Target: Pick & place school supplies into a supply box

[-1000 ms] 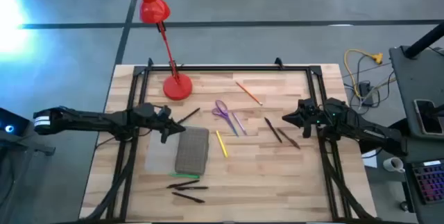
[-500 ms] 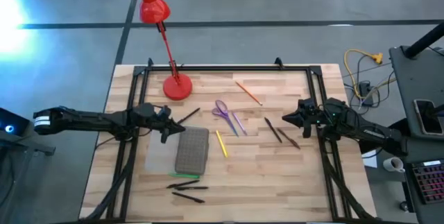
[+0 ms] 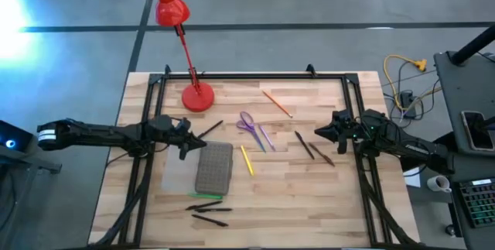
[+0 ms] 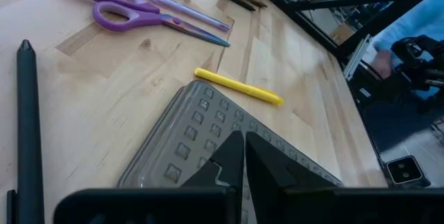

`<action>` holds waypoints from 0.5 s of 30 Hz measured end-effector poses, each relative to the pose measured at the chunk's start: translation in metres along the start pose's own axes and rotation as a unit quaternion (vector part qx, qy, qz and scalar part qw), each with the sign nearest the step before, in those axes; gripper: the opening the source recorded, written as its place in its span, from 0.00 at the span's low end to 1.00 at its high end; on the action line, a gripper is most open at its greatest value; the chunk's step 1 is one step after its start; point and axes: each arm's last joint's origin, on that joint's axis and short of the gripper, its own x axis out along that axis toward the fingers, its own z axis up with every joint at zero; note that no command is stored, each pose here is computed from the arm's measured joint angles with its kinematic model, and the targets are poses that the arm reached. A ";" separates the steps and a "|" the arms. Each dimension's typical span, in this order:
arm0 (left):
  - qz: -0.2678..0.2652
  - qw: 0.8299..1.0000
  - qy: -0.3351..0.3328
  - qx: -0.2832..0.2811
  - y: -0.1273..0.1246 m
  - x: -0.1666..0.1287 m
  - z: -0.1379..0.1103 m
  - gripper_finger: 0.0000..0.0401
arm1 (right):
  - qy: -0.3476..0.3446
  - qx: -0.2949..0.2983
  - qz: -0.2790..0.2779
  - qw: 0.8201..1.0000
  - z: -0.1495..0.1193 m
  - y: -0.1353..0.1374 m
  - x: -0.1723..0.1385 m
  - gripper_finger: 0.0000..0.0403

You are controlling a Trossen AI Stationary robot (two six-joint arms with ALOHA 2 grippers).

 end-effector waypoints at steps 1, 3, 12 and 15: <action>0.000 1.000 0.000 0.000 0.000 0.000 0.000 0.00 | 0.000 0.000 0.000 1.000 0.000 0.000 0.000 0.02; 0.000 1.000 0.000 0.000 0.000 0.000 0.000 0.00 | 0.000 0.000 0.000 1.000 0.000 0.000 0.000 0.02; 0.000 1.000 0.000 0.000 0.000 0.000 0.000 0.00 | 0.000 0.000 0.000 1.000 0.000 0.000 0.000 0.02; 0.000 1.000 0.000 0.000 0.000 0.000 0.000 0.00 | -0.011 -0.026 -0.009 1.000 0.001 0.000 0.000 0.02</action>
